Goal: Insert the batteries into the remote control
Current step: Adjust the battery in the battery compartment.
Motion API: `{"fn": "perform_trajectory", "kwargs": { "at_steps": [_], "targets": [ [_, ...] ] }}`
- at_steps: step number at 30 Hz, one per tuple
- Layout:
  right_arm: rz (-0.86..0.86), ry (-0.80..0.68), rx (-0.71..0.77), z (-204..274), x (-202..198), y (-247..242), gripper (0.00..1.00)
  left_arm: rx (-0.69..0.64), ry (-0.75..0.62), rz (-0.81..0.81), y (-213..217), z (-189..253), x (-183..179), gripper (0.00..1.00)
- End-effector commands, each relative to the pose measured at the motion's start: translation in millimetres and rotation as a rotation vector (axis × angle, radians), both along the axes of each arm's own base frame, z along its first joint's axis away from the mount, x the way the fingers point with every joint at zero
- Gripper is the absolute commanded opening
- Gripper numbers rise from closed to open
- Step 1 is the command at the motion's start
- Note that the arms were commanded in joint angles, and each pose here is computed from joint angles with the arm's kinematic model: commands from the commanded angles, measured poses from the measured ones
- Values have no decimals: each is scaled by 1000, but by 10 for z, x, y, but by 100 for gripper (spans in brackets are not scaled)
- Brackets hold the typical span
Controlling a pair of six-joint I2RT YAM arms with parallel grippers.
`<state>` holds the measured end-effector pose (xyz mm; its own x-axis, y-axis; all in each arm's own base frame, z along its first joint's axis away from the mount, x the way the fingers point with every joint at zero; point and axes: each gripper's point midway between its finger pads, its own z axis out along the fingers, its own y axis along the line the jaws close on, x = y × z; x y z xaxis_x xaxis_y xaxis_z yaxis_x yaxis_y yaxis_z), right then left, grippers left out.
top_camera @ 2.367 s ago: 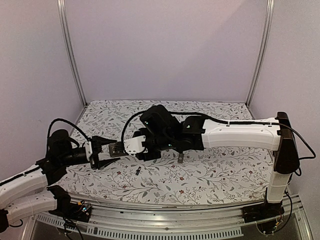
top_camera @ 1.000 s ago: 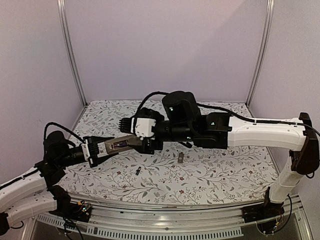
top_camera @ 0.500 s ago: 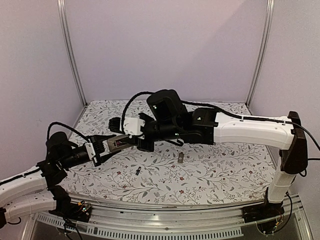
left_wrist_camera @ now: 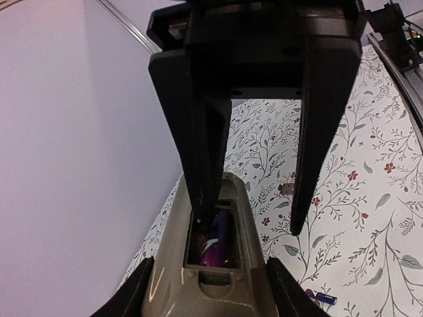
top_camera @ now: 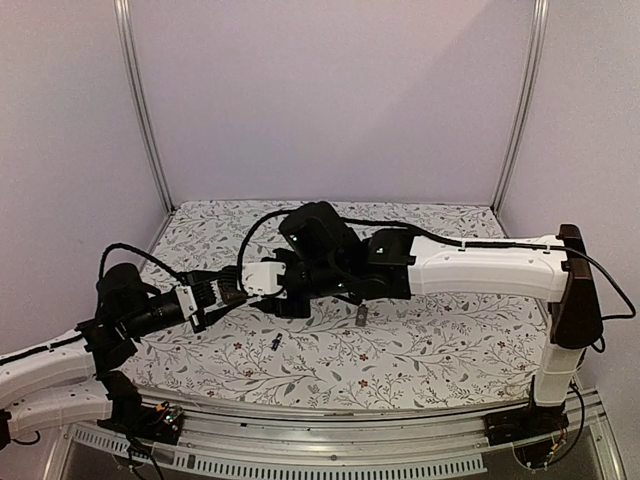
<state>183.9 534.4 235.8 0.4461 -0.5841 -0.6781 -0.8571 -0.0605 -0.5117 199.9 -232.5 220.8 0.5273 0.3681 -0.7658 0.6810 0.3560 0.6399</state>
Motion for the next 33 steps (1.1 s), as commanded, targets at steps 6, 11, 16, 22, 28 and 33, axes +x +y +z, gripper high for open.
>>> {"fn": "perform_trajectory", "kwargs": {
  "at_steps": [6,11,16,22,28,33],
  "targets": [
    [-2,-79,-67,-191,88,96,42,-50,-43,-44,-69,239,-65,0],
    [-6,-110,-73,-215,142,150,42,-65,-50,-72,-93,283,-112,0],
    [10,-116,-100,-283,129,133,26,-79,-58,-87,-98,337,-144,0],
    [-7,-122,-148,-358,137,3,17,-59,-74,-77,-85,301,-135,0],
    [13,-95,-152,-360,71,-30,12,-51,-80,-95,-106,277,-153,0],
    [-2,-103,-186,-444,104,-66,11,-48,-93,-96,-103,288,-162,0]
  ]
}}
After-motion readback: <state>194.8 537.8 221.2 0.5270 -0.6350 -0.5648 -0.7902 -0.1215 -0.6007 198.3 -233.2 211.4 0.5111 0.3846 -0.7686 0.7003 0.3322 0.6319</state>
